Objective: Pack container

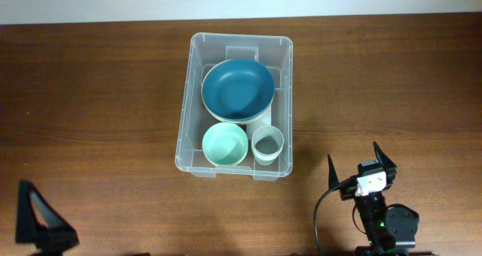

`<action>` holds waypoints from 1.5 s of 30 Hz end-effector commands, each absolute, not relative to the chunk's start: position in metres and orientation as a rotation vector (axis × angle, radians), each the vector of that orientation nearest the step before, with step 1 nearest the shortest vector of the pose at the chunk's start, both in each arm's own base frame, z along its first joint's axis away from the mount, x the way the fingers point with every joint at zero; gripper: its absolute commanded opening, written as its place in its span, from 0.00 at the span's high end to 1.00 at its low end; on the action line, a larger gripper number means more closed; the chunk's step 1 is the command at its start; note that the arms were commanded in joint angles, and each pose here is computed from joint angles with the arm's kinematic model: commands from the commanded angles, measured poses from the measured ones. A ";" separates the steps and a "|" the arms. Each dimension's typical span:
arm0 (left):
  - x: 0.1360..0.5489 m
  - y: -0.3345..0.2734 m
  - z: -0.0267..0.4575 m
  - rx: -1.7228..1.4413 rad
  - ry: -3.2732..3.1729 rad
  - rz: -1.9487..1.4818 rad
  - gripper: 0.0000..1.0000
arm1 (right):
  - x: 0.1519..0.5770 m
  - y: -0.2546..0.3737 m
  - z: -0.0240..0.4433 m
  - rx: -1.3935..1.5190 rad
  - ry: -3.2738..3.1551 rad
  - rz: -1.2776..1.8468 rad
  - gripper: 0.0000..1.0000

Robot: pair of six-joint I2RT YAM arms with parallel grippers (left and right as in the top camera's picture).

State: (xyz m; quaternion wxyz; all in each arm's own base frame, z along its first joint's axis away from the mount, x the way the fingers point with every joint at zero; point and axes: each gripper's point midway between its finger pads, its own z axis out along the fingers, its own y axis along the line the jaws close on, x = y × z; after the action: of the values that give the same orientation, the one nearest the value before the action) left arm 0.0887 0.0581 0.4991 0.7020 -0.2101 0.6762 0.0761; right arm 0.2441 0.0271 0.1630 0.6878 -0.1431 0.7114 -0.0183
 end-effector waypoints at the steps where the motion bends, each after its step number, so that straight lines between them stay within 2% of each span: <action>1: 0.084 0.058 0.480 -0.469 1.571 0.188 0.00 | 0.243 0.030 0.162 -0.325 1.592 -0.021 0.01; 5: 0.124 0.048 0.453 -0.408 1.650 0.118 0.00 | 0.243 0.030 0.162 -0.325 1.592 -0.021 0.01; 12: 0.244 0.024 0.389 -0.210 1.583 -0.087 0.00 | 0.243 0.030 0.162 -0.325 1.592 -0.021 0.01; 17: 0.278 0.009 0.338 -0.105 1.528 -0.174 0.00 | 0.243 0.030 0.162 -0.325 1.592 -0.021 0.01; 22: 0.281 0.002 0.286 -0.079 1.557 -0.206 0.00 | 0.243 0.030 0.162 -0.325 1.592 -0.021 0.01; 29: 0.267 -0.003 0.246 -0.068 1.566 -0.221 0.00 | 0.243 0.030 0.162 -0.325 1.592 -0.021 0.01; 45: 0.259 -0.007 0.185 -0.053 1.562 -0.234 0.00 | 0.243 0.030 0.162 -0.325 1.592 -0.021 0.01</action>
State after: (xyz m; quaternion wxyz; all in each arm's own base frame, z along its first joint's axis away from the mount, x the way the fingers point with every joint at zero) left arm 0.2597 -0.0034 0.1966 0.7087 -0.0329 0.6976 -0.1006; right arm 0.2441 0.0272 0.1629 0.6877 -0.1431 0.7116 -0.0180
